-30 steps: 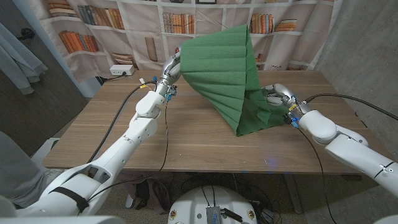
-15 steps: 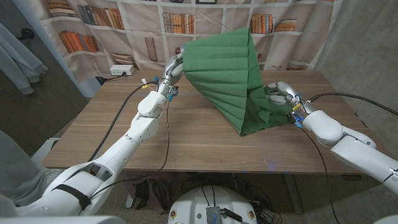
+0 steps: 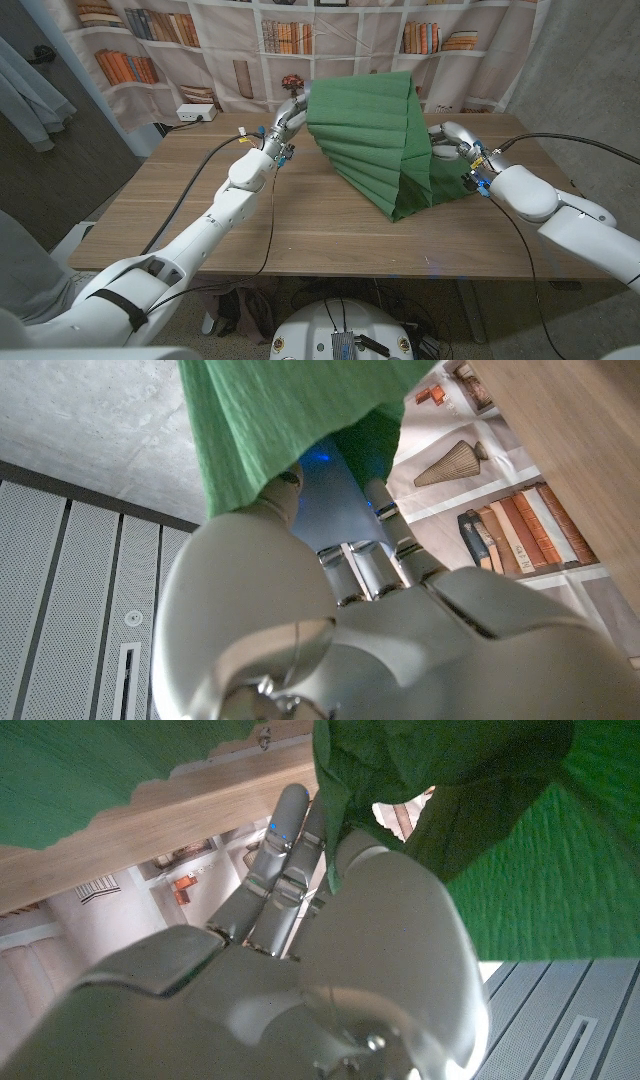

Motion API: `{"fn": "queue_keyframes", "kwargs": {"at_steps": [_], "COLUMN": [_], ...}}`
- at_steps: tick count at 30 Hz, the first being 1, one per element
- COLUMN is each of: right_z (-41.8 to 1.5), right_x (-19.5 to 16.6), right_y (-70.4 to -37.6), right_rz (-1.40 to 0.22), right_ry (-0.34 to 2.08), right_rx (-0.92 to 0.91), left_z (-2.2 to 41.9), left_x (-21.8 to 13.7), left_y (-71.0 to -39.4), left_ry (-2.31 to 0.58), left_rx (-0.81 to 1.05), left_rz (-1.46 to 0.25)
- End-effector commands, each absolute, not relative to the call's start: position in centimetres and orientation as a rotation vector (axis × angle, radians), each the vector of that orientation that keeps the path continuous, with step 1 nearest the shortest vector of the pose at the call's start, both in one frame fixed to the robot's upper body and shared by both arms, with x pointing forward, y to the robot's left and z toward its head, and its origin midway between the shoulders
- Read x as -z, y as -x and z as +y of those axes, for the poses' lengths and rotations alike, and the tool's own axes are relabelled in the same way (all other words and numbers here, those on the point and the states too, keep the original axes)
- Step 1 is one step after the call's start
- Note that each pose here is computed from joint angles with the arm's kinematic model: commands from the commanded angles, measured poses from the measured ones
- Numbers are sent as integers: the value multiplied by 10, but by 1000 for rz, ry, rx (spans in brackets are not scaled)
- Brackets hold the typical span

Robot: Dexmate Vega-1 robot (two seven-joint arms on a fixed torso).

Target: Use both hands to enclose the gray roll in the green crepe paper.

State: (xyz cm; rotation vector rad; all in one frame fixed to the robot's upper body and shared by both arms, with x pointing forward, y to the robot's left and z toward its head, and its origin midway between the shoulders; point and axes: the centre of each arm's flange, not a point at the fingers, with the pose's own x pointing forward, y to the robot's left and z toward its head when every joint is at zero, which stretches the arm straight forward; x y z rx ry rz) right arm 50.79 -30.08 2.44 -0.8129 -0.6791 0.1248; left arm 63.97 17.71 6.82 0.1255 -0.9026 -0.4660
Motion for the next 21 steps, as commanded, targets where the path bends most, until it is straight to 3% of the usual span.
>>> {"fn": "queue_keyframes", "kwargs": {"at_steps": [1, 21], "right_z": [-285, -289], "right_x": [-61, -79], "right_y": [-484, -471], "right_rz": [-731, -755], "right_ry": [937, 981], "right_rx": [-138, -123], "left_z": [161, 168], "left_x": [-52, -51], "left_y": [-647, -653], "left_ry": [-251, -236], "left_rx": [477, 450], "left_rz": [-851, -841]}}
